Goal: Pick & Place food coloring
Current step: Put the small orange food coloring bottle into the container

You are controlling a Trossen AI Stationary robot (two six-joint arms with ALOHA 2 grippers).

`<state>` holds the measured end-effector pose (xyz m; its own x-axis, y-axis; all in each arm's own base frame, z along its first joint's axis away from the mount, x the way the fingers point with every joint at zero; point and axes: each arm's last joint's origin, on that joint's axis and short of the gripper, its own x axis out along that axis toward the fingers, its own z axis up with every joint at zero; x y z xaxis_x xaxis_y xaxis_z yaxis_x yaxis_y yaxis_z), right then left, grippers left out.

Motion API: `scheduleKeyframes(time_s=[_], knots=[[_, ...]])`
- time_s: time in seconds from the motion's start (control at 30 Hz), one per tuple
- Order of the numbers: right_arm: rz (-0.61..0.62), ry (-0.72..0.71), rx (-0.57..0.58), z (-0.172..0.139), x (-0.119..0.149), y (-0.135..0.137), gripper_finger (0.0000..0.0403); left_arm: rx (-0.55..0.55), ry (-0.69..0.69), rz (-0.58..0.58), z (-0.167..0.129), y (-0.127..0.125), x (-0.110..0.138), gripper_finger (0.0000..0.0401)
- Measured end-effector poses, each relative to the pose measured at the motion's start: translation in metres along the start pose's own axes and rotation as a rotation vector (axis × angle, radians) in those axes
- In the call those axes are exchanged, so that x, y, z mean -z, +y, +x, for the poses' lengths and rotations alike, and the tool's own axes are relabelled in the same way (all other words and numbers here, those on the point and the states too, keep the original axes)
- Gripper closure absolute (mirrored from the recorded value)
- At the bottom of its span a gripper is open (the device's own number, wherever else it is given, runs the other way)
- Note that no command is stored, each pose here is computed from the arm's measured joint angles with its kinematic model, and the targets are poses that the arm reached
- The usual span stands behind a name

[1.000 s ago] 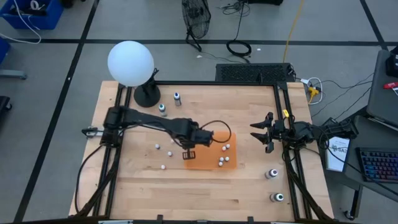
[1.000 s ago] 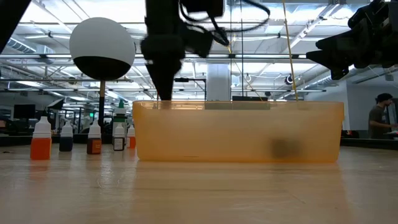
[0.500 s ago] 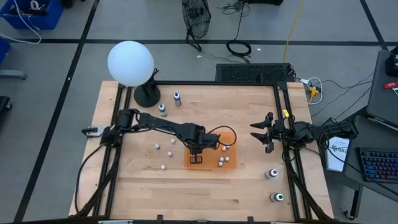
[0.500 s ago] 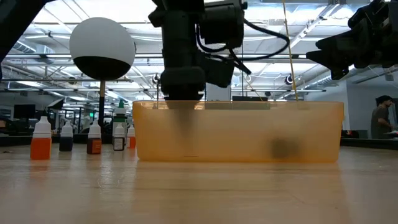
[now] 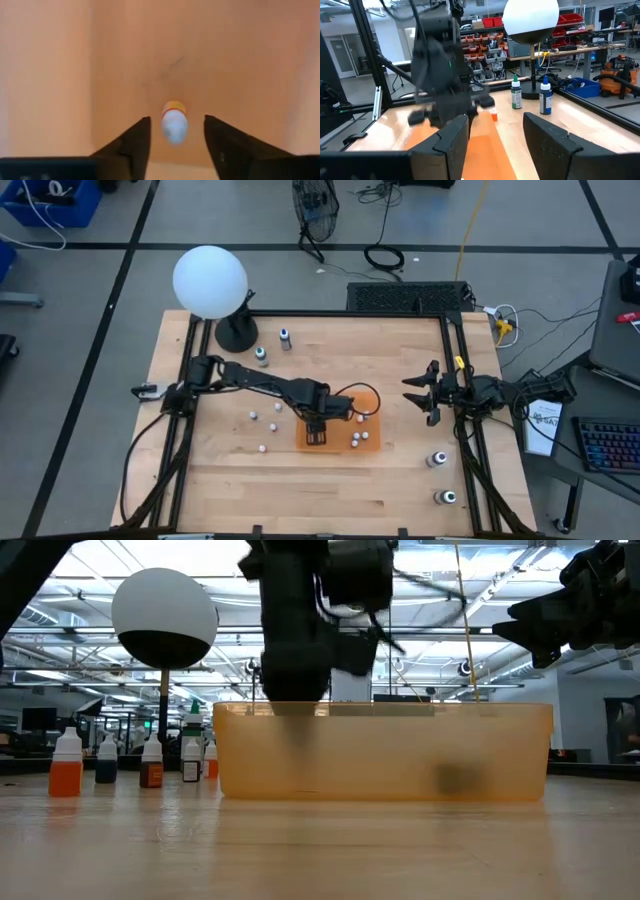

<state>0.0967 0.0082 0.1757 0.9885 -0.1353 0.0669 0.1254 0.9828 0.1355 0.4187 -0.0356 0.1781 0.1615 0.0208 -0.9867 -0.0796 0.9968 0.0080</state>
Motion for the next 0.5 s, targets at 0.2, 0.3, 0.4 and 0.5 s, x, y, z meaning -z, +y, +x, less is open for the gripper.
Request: scheduleKeyframes(time_s=[0.2,0.3,0.4,0.5], knots=[[-0.003,0.008,0.001,0.001,0.001,0.000,0.0223,-0.069,-0.044,-0.044,-0.043,0.006,0.010,0.0160],[-0.005,0.017,0.002,0.001,0.002,0.000,0.0224,-0.168,-0.038,-0.093,-0.071,0.012,0.023,0.0154],[-0.007,0.021,0.002,0.001,0.002,0.000,0.0226,-0.247,-0.009,-0.163,-0.087,0.020,0.039,0.0153],[-0.006,0.020,0.002,0.001,0.002,0.000,0.0225,-0.246,-0.023,-0.239,-0.093,0.033,0.055,0.0156]])
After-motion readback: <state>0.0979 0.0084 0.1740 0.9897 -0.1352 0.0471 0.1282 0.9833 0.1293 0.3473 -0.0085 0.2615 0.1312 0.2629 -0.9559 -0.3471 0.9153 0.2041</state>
